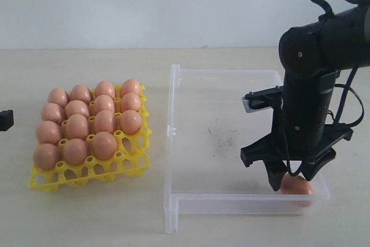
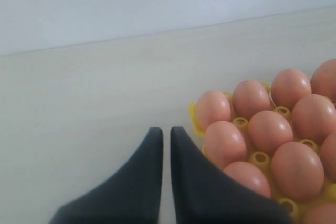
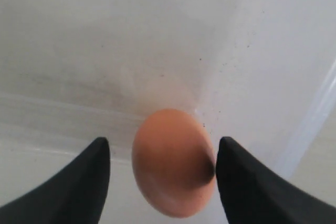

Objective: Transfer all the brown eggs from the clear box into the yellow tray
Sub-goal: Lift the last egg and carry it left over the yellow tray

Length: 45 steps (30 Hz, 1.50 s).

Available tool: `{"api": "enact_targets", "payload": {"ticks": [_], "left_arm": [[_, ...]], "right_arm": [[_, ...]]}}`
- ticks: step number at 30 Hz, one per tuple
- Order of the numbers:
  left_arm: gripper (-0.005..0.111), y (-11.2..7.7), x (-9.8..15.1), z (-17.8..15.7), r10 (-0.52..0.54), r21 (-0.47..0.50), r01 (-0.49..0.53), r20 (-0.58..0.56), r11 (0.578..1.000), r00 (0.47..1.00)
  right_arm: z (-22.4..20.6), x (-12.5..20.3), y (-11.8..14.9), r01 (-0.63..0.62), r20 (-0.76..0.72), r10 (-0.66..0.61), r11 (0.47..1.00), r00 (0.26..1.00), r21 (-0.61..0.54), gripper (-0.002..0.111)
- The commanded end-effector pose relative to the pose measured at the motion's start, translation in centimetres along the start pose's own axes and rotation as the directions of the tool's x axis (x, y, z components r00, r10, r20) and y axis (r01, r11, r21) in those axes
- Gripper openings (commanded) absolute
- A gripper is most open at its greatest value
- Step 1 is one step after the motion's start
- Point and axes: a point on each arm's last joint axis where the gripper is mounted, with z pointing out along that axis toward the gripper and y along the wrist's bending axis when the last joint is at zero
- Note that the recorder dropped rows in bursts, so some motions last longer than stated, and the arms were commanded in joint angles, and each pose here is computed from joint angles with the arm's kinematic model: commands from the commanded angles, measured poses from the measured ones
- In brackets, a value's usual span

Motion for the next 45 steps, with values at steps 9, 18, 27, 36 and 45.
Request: {"api": "enact_targets", "payload": {"ticks": [9, 18, 27, 36, 45], "left_arm": [[0.004, 0.1, 0.0, -0.1, -0.004, 0.000, 0.004, 0.002, 1.000, 1.000], [0.004, 0.1, 0.0, -0.1, -0.004, 0.000, 0.004, 0.002, 1.000, 1.000], [0.004, 0.0, 0.1, -0.1, -0.004, 0.003, 0.004, 0.000, 1.000, 1.000], [0.004, 0.1, 0.1, -0.1, -0.004, 0.002, 0.004, -0.002, 1.000, 1.000], [0.004, 0.1, 0.0, -0.1, -0.004, -0.004, 0.004, 0.003, 1.000, 1.000]], "right_arm": [[1.9, -0.4, 0.0, 0.072, -0.047, -0.071, 0.997, 0.996, 0.022, 0.054], [2.9, -1.0, 0.1, 0.117, -0.030, -0.116, 0.993, 0.993, 0.022, 0.054], [4.1, -1.1, 0.1, 0.202, -0.065, -0.201, 0.979, 0.978, 0.020, 0.000], [0.3, -4.2, 0.6, 0.194, 0.413, -0.188, 0.981, 0.891, 0.026, 0.000], [-4.7, -5.7, 4.4, 0.251, 0.789, -0.156, 0.968, 0.595, 0.002, 0.000]]}}
